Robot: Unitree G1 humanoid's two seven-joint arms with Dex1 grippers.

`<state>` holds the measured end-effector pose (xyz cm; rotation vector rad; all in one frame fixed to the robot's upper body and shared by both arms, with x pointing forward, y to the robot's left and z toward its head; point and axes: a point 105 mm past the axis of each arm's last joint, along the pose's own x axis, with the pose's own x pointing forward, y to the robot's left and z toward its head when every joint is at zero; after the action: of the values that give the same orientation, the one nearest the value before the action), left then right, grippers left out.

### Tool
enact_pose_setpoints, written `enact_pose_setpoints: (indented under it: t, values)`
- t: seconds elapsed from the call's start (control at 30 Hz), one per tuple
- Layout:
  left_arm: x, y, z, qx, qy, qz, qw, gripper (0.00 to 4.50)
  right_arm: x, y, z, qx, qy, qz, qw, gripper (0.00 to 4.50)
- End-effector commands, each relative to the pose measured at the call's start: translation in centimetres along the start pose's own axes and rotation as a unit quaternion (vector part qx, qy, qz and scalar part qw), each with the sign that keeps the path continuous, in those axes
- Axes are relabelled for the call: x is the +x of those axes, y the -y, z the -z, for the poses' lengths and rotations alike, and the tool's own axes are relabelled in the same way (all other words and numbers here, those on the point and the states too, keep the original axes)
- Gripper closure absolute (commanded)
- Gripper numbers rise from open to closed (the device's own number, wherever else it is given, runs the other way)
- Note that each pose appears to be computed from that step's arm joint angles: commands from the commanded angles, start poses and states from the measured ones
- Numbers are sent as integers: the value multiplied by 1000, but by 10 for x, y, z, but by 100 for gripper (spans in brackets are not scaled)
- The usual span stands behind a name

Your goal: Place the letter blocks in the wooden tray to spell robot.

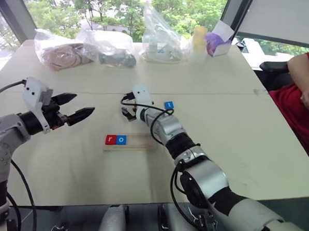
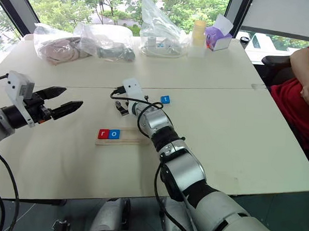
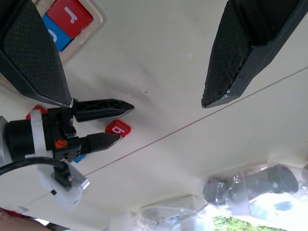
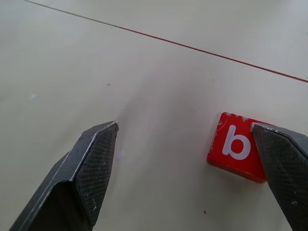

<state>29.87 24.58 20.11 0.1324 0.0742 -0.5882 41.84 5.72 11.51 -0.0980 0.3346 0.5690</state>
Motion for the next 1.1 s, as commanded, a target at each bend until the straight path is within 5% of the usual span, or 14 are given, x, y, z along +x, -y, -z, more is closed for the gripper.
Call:
enact_pose_setpoints:
  t: [0.03,0.23,0.73,0.83,1.0,1.1]
  values:
    - [-7,1,-12,12,24,-13,1000,2,2,6,-7,0,20,24,1000,0]
    - [-9,4,-8,8,20,-14,1000,2,-2,16,-27,-31,75,53,995,0]
    - [3,8,-1,14,12,-4,1000,2,8,-7,18,85,-21,39,995,0]
    - [4,10,3,15,8,-2,1000,0,9,-10,15,51,-18,47,997,87]
    - [6,11,4,15,9,-1,1000,0,10,-15,19,-7,-17,51,999,333]
    - [9,12,5,14,8,3,1000,0,9,-5,17,-19,-2,62,998,334]
